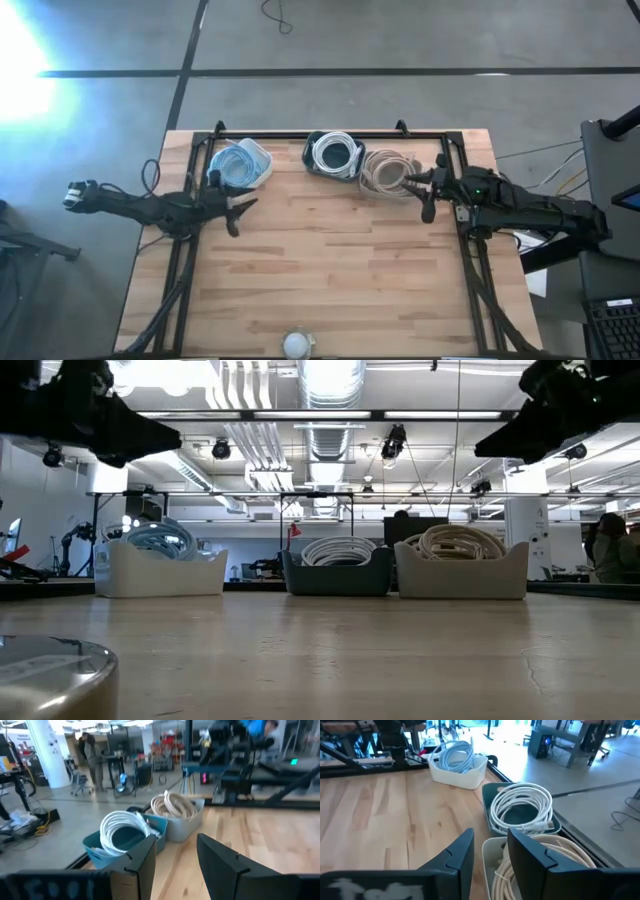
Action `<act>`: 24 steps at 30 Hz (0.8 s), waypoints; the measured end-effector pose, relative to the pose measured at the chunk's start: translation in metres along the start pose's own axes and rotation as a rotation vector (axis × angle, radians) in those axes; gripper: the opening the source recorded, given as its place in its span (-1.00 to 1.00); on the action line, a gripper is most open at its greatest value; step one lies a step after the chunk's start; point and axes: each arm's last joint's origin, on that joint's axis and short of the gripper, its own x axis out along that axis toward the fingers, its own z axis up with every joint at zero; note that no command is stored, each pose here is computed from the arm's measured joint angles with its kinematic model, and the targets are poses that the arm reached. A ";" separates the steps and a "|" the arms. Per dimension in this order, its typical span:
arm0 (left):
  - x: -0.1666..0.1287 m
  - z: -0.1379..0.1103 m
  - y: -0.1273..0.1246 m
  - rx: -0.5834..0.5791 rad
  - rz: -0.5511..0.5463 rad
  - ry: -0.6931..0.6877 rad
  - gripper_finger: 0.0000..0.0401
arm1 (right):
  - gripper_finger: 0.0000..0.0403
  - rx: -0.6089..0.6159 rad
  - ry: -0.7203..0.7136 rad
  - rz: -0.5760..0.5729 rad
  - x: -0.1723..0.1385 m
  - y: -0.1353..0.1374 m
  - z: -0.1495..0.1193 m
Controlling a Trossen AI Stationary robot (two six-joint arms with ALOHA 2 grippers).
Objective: Pick & Place USB Port
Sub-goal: Return to Home Position
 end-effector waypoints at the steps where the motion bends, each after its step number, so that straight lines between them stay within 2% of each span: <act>1: -0.002 -0.004 0.001 -0.015 -0.001 -0.014 -0.26 | -0.45 0.000 -0.007 0.000 -0.001 0.000 -0.003; 4: -0.007 -0.011 0.004 -0.061 0.001 -0.053 -0.26 | -0.48 0.003 -0.041 0.003 -0.005 -0.001 -0.010; 8: -0.014 -0.011 0.008 -0.063 0.009 -0.122 -0.26 | -0.53 0.014 -0.101 0.053 -0.011 -0.001 -0.015; 13: -0.022 -0.014 0.012 -0.060 0.017 -0.168 -0.26 | -0.60 0.047 -0.176 0.060 -0.016 -0.001 -0.025; 18: -0.020 -0.022 0.011 -0.032 0.017 -0.119 -0.26 | -0.66 0.051 -0.255 0.105 -0.015 0.000 -0.041; 24: -0.018 -0.033 0.009 -0.052 0.013 -0.067 -0.26 | -0.71 0.043 -0.290 0.190 -0.010 0.002 -0.061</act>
